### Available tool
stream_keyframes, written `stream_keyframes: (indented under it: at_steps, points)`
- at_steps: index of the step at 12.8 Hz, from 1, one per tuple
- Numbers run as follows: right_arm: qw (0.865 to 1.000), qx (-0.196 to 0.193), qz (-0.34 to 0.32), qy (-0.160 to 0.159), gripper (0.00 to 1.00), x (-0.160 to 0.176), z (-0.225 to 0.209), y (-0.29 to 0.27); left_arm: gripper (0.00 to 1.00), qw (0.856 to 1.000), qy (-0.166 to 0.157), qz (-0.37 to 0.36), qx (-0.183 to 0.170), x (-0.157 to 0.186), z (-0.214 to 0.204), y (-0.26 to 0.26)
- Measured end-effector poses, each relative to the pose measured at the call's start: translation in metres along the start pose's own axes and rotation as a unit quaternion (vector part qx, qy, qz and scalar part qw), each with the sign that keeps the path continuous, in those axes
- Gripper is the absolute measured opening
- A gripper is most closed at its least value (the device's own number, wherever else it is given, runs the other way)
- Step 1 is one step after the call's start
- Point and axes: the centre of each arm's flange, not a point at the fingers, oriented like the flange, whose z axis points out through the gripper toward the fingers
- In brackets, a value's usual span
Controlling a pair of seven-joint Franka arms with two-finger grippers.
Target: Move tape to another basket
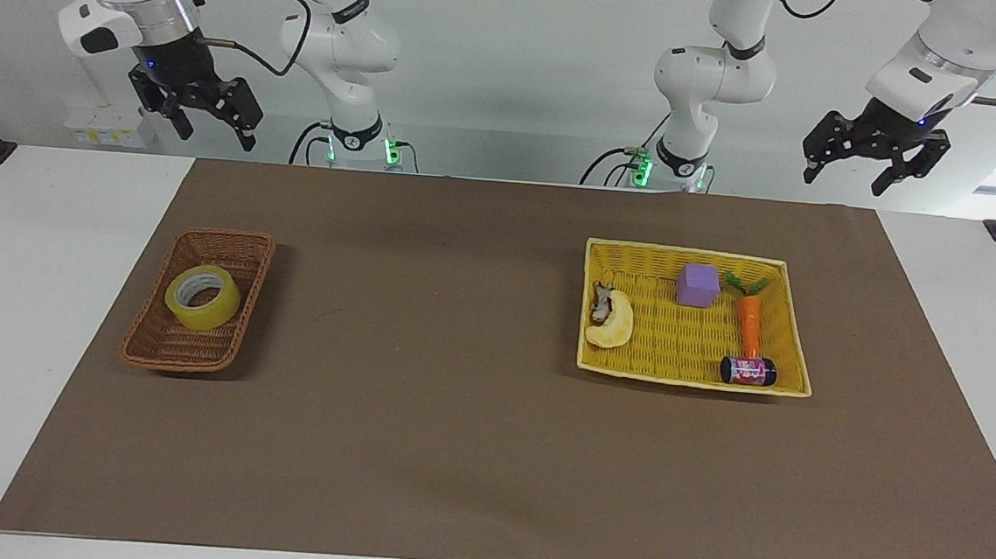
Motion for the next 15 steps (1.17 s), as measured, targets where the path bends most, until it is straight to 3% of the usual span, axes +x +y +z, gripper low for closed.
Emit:
stream_keyframes:
  at_steps: [15]
  points:
    - [1.0,-0.017,-0.023,0.0,1.0,-0.0001,0.0019,0.0001,1.0,1.0,0.0,0.0,0.0,0.0,0.0,0.0001]
